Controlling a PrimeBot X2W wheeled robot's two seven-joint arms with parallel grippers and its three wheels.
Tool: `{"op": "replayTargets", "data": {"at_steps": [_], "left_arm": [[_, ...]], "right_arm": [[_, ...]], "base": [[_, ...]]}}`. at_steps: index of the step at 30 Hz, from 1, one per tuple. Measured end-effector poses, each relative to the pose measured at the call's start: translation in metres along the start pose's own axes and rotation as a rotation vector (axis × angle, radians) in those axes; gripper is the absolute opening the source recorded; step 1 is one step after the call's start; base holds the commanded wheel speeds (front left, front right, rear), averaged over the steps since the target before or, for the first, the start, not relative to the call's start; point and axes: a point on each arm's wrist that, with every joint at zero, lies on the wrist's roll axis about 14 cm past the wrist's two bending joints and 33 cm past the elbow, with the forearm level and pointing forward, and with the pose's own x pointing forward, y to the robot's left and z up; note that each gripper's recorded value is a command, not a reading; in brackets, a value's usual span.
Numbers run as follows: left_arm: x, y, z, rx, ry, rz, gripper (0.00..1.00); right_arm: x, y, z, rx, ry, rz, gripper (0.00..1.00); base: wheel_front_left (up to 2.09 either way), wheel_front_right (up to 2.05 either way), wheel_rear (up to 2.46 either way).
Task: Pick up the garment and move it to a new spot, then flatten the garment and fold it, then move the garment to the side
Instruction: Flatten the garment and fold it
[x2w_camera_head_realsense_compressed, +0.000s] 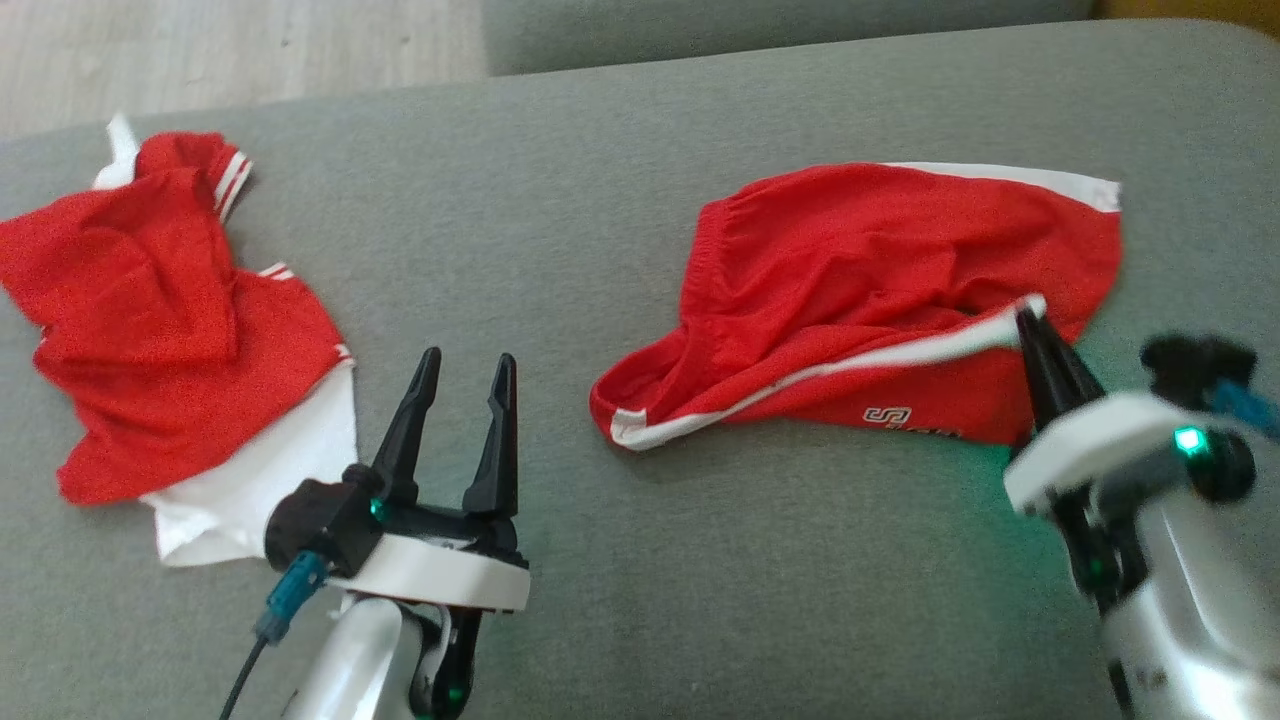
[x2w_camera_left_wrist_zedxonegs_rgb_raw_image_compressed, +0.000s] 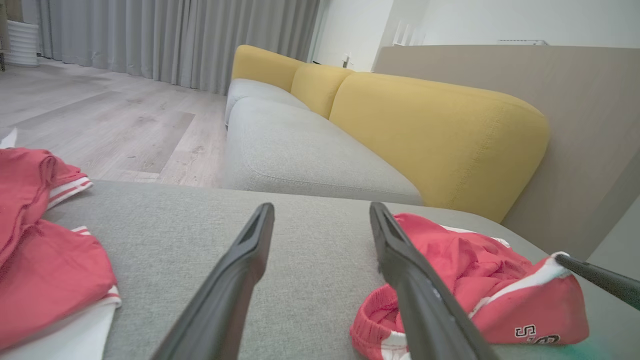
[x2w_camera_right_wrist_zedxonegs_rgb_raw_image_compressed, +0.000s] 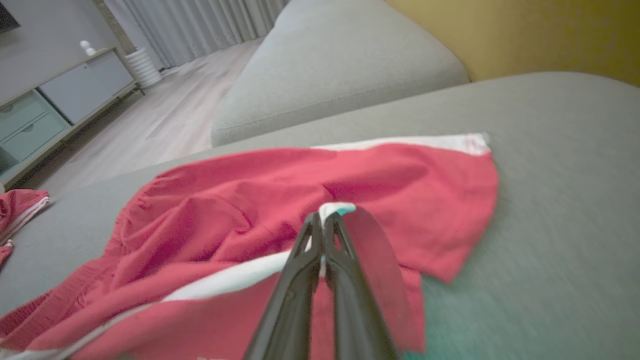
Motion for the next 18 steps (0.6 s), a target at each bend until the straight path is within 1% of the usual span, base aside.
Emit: {"op": "replayTargets", "data": {"at_steps": [4, 7, 10, 14, 16, 18], "left_arm": [[0.004, -0.012, -0.001, 0.010, 0.004, -0.041, 1.00], [0.005, -0.023, -0.015, 0.045, 0.047, -0.088, 1.00], [-0.001, -0.045, -0.042, 0.110, 0.146, -0.200, 1.00], [-0.005, -0.068, -0.068, 0.211, 0.281, -0.349, 1.00], [-0.005, -0.075, -0.077, 0.254, 0.345, -0.414, 1.00], [-0.003, -0.075, -0.081, 0.301, 0.387, -0.462, 1.00]], "right_arm": [[-0.035, -0.021, -0.015, 0.047, -0.018, -0.073, 0.00], [-0.055, -0.032, -0.024, 0.077, -0.025, -0.123, 0.00], [-0.068, -0.034, -0.035, 0.096, -0.010, -0.149, 0.00], [-0.073, -0.033, -0.040, 0.121, -0.006, -0.166, 0.00], [-0.073, -0.033, -0.041, 0.121, -0.001, -0.170, 0.00], [-0.073, -0.033, -0.043, 0.128, 0.001, -0.174, 0.00]], "base": [[0.00, 0.00, 0.00], [0.00, 0.00, 0.00], [0.00, 0.00, 0.00], [0.00, 0.00, 0.00], [0.00, 0.00, 0.00], [0.00, 0.00, 0.00]]}}
